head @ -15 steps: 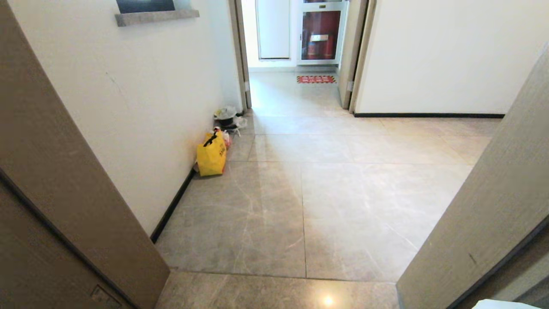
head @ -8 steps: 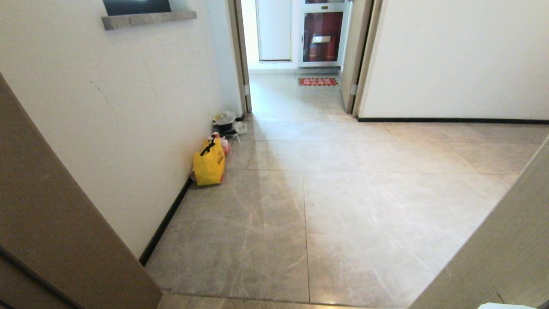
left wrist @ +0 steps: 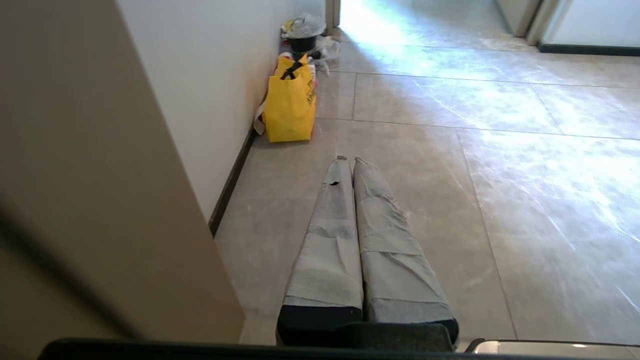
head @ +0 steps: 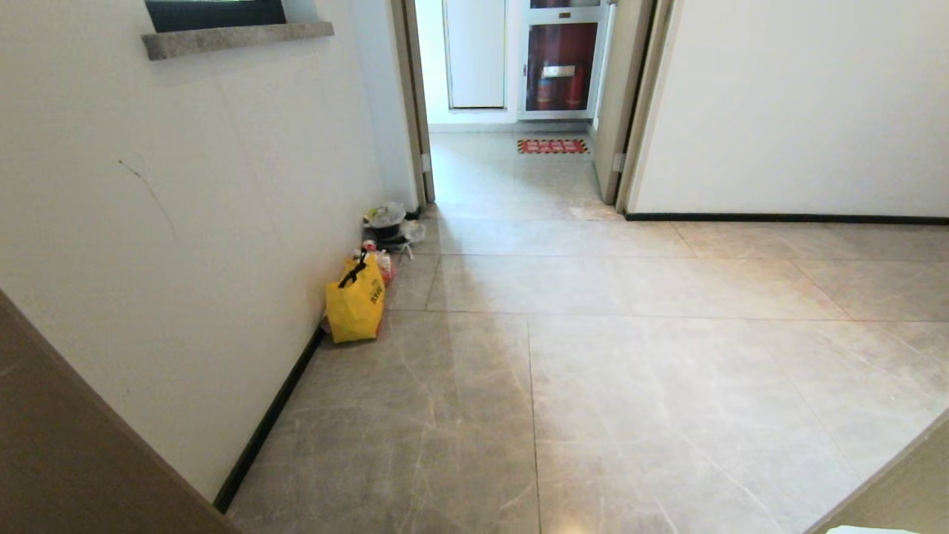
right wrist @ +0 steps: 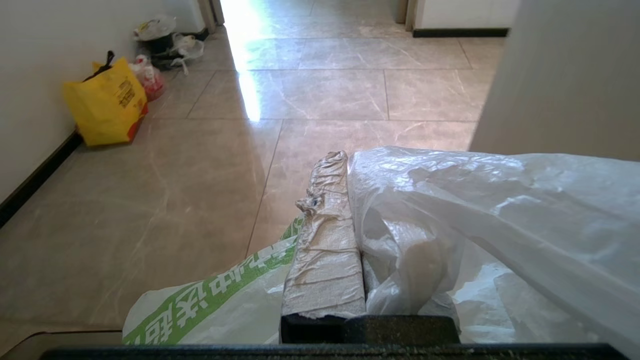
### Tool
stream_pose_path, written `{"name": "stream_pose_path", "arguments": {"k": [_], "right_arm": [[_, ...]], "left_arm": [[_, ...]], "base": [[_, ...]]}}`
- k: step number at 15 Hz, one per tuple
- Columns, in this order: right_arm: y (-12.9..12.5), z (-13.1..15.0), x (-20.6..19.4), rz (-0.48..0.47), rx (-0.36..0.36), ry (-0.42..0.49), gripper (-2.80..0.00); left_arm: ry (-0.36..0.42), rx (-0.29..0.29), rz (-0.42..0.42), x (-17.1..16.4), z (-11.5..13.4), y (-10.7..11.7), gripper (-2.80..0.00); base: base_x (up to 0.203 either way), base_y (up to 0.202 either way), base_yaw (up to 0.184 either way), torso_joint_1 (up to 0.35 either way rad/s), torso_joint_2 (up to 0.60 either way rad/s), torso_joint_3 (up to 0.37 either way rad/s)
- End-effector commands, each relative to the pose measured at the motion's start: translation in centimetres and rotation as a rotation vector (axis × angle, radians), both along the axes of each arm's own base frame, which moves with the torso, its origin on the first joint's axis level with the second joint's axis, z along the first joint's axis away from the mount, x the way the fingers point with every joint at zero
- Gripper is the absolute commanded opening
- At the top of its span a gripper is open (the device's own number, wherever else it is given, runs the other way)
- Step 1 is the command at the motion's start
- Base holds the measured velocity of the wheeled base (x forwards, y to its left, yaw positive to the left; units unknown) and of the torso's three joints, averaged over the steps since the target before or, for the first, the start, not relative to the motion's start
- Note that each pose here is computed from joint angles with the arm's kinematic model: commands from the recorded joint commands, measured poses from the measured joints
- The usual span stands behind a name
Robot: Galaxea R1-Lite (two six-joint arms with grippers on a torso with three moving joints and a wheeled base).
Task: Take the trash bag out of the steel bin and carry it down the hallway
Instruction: Put the trash bag at the door
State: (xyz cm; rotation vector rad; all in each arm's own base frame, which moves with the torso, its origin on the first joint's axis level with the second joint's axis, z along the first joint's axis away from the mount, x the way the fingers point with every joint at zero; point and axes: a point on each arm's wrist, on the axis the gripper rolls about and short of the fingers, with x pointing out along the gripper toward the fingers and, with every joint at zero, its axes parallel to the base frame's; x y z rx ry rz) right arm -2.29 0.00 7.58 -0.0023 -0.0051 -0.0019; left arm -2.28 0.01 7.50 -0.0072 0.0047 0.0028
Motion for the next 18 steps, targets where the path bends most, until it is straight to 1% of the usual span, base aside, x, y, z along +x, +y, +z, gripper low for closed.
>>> {"name": "stream_pose_path", "arguments": {"k": [1, 18], "right_arm": [[0.0, 0.01, 0.01, 0.0, 0.001, 0.001, -2.8], [0.0, 0.01, 0.01, 0.0, -0.001, 0.001, -2.8]], "left_arm": [[0.0, 0.0, 0.0, 0.0, 0.0, 0.0, -2.8], [0.0, 0.0, 0.0, 0.0, 0.0, 0.0, -2.8]], "base": [[0.189, 0.0, 0.001, -0.002, 0.01, -0.002], [0.194, 0.0, 0.001, 0.002, 0.0, 0.003]]}}
